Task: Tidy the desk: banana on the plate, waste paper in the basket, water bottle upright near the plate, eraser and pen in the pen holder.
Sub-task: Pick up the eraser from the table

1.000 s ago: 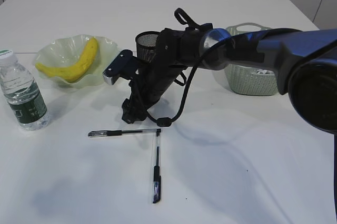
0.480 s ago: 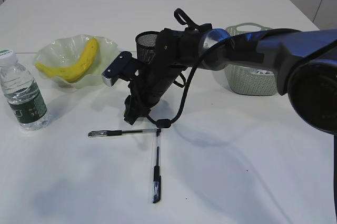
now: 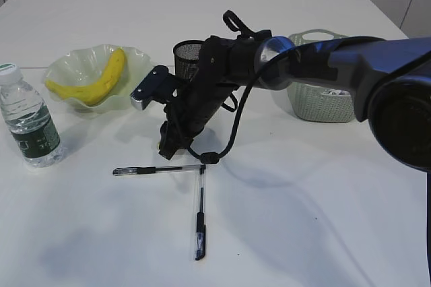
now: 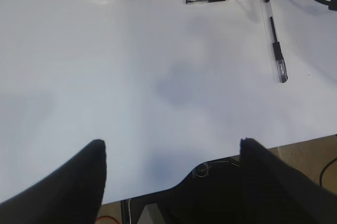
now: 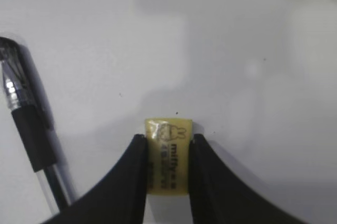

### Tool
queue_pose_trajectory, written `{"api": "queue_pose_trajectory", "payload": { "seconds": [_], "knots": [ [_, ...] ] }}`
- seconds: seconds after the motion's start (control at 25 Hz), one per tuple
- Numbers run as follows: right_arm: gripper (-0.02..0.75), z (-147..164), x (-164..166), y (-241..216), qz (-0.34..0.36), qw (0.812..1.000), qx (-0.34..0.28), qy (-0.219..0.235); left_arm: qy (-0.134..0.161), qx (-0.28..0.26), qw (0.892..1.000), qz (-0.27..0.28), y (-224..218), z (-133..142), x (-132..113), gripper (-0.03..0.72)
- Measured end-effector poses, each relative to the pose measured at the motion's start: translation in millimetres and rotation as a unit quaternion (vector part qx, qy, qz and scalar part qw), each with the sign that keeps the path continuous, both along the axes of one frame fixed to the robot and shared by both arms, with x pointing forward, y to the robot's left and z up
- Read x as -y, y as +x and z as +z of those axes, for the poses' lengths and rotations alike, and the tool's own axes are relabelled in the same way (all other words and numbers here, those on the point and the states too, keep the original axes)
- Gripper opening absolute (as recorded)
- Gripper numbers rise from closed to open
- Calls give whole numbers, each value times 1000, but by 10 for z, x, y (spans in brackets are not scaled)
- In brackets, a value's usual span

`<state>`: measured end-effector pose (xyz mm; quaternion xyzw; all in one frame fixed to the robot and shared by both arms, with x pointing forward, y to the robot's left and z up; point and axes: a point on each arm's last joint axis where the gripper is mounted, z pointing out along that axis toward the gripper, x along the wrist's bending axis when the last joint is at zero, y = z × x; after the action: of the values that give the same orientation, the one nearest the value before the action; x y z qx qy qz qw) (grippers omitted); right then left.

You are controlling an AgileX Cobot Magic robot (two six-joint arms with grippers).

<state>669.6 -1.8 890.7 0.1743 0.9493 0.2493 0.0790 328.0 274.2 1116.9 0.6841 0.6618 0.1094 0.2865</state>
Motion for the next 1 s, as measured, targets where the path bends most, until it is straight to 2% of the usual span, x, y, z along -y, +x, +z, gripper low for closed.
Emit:
{"api": "queue_pose_trajectory", "payload": {
  "seconds": [0.2,0.6,1.0],
  "knots": [
    [157,-4,-23,-12,-5,1000,-15,13,0,0,1000,0,0,0,0,561],
    [155,69,-47,-26,10,999,-38,11,0,1,1000,0,-4,2,0,561],
    [155,485,84,22,5,1000,-8,22,0,2,1000,0,-2,2,0,561]
  ]
}}
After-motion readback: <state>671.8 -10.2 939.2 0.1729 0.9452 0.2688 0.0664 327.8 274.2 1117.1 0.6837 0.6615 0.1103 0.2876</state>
